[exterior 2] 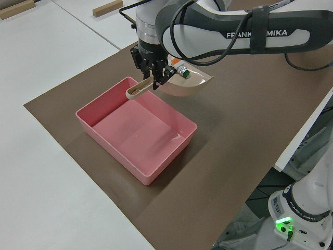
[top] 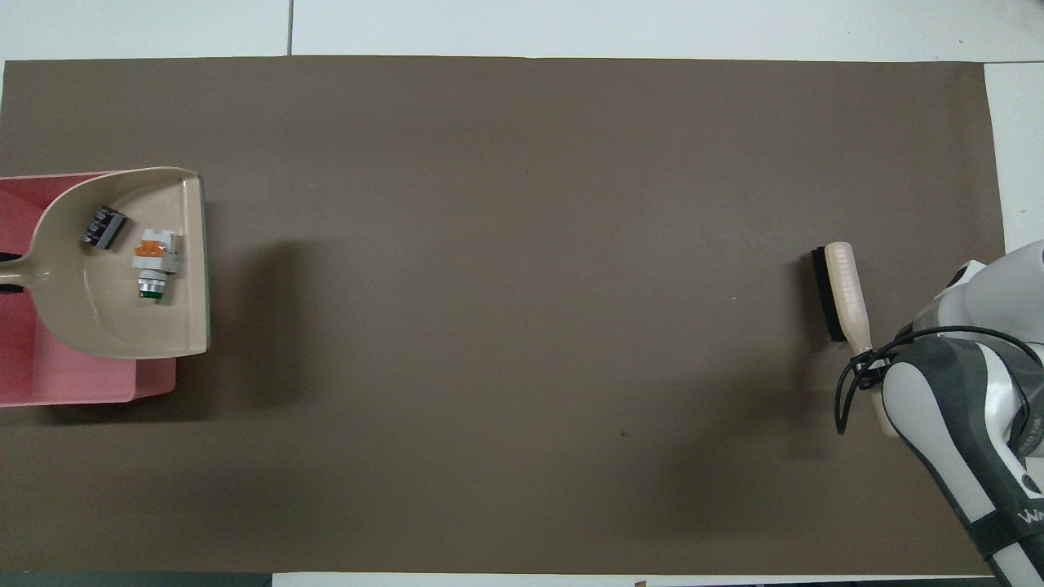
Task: Clean e-waste and dump in bin
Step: 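Tip the dustpan over the pink bin with the left gripper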
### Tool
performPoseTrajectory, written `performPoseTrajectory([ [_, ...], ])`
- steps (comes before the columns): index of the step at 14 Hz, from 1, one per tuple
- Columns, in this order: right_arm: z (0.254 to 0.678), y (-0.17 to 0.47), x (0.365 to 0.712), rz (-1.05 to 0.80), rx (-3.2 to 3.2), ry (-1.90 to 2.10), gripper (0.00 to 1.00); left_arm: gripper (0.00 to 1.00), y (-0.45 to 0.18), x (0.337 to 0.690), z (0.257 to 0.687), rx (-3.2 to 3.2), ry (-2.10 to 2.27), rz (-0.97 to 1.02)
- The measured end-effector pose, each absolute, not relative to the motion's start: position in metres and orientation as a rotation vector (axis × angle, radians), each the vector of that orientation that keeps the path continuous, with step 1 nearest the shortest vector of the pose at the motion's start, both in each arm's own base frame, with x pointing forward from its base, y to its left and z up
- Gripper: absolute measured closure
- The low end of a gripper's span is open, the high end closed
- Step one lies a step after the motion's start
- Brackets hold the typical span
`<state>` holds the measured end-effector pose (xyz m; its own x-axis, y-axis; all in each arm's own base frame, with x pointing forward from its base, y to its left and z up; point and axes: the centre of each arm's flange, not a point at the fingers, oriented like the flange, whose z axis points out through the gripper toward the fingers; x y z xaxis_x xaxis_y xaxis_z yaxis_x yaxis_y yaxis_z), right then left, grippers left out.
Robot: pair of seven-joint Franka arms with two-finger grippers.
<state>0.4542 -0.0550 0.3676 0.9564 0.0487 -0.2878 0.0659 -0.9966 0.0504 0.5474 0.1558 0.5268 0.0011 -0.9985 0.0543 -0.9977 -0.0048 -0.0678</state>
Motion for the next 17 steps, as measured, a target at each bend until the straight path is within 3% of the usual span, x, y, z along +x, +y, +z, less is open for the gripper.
performPoseTrajectory([
  [5, 0.359, -0.057, 0.448, -0.466, 3.031, 0.055, 0.74, 0.67, 0.252, 0.541, 0.538, -2.163, 2.167, -0.066],
  [10, 0.354, -0.056, 0.444, -0.458, 3.033, 0.058, 0.71, 0.67, 0.247, 0.561, 0.541, -1.947, 2.146, 0.219],
  [12, 0.354, -0.056, 0.444, -0.458, 3.032, 0.058, 0.54, 0.67, 0.219, 0.574, 0.537, -1.861, 2.131, 0.37],
  [17, 0.366, -0.056, 0.453, -0.399, 3.035, 0.061, 0.01, 0.67, 0.201, 0.579, 0.524, -1.802, 2.135, 0.47],
])
